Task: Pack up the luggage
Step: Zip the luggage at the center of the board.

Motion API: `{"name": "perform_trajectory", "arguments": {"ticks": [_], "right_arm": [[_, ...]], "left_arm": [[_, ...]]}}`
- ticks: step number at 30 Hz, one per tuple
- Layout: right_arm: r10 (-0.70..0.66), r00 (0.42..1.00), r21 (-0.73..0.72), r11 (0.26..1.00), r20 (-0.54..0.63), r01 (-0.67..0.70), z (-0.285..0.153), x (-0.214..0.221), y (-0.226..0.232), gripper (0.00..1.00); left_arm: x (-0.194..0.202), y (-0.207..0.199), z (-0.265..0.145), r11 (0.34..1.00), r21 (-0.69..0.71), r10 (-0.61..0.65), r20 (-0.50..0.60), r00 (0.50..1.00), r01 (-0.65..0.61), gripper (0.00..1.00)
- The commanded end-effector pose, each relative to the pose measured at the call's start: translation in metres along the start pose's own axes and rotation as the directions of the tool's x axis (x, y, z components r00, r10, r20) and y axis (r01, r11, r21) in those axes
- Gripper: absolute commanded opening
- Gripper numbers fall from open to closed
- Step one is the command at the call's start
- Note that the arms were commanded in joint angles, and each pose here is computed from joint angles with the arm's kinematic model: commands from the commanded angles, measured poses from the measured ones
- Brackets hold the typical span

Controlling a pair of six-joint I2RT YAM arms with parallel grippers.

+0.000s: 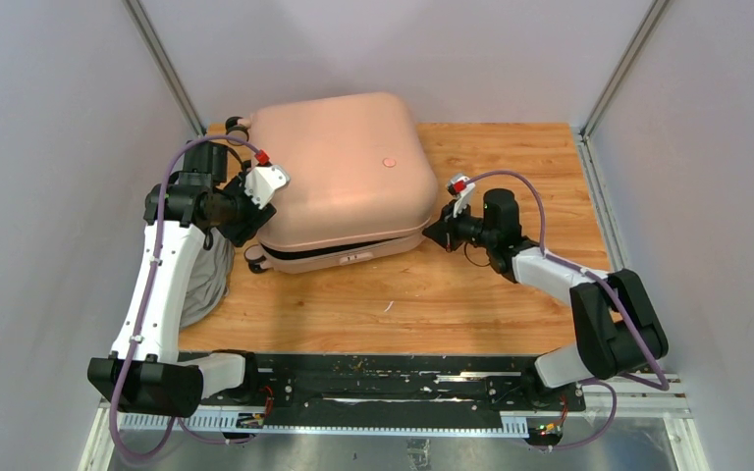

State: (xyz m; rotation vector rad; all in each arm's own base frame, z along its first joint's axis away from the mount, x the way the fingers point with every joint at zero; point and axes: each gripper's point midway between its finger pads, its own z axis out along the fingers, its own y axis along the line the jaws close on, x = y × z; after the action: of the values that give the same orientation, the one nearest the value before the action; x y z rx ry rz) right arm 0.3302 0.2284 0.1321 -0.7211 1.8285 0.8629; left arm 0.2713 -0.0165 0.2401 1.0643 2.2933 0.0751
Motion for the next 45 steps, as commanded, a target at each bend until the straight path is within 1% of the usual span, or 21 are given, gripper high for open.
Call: {"name": "perform_trajectory", "arguments": {"ticks": [1,6,10,13,15,18,24,31,34,37,39,40,42,45], "right_arm": [[-0.100,0.994,-0.084,0.991,0.043,0.103,0.008,-0.013,0.040,0.00],[-0.093,0.992,-0.125,0.987,0.080,0.103,0.005,-0.011,0.072,0.00],[-0.106,0.992,-0.162,0.980,0.067,0.116,0.005,-0.008,0.092,0.00],[-0.108,0.993,-0.176,0.978,0.039,0.113,0.005,-0.005,0.096,0.00],[-0.113,0.993,-0.176,0.977,0.041,0.118,0.005,-0.006,0.096,0.00],[-0.126,0.992,-0.197,0.972,0.031,0.130,0.014,-0.010,0.107,0.00],[-0.118,0.992,-0.252,0.960,0.048,0.126,0.030,-0.014,0.135,0.00],[-0.111,0.992,-0.309,0.943,0.052,0.122,0.048,-0.016,0.169,0.00],[-0.100,0.994,-0.302,0.947,0.053,0.112,0.056,-0.021,0.176,0.00],[-0.065,0.996,-0.246,0.966,0.068,0.080,0.059,-0.025,0.168,0.00],[-0.016,0.996,-0.164,0.986,0.083,0.029,0.053,-0.028,0.152,0.00],[0.025,0.995,-0.122,0.992,0.096,-0.013,0.047,-0.029,0.136,0.00],[0.111,0.985,-0.103,0.990,0.129,-0.098,0.035,-0.030,0.117,0.05],[0.163,0.978,-0.054,0.986,0.127,-0.157,0.019,-0.023,0.089,0.12]], "left_arm": [[-0.048,0.007,-0.009,0.999,-0.012,0.044,0.189,0.981,-0.042,0.00],[-0.051,0.004,-0.008,1.000,0.004,0.025,0.201,0.979,-0.027,0.00],[-0.054,0.002,-0.009,1.000,0.011,0.021,0.210,0.977,-0.024,0.00],[-0.055,0.003,-0.012,1.000,0.005,0.012,0.214,0.977,-0.013,0.00],[-0.056,0.002,-0.013,1.000,0.009,0.012,0.220,0.975,-0.014,0.00],[-0.057,-0.001,-0.012,1.000,0.023,0.002,0.226,0.974,-0.008,0.00],[-0.060,-0.010,-0.011,0.999,0.051,-0.003,0.242,0.970,-0.010,0.00],[-0.048,-0.032,0.009,0.990,0.136,-0.008,0.205,0.979,-0.021,0.00],[-0.049,-0.036,0.013,0.987,0.157,-0.012,0.206,0.978,-0.021,0.00],[-0.049,-0.037,0.014,0.986,0.166,-0.013,0.205,0.979,-0.022,0.00],[-0.048,-0.040,0.015,0.984,0.174,-0.010,0.207,0.978,-0.027,0.00],[-0.047,-0.041,0.016,0.983,0.181,-0.009,0.208,0.978,-0.030,0.00],[-0.042,-0.046,0.021,0.980,0.197,-0.004,0.198,0.980,-0.035,0.00],[-0.035,-0.059,0.030,0.969,0.241,-0.002,0.182,0.983,-0.043,0.00]]}}
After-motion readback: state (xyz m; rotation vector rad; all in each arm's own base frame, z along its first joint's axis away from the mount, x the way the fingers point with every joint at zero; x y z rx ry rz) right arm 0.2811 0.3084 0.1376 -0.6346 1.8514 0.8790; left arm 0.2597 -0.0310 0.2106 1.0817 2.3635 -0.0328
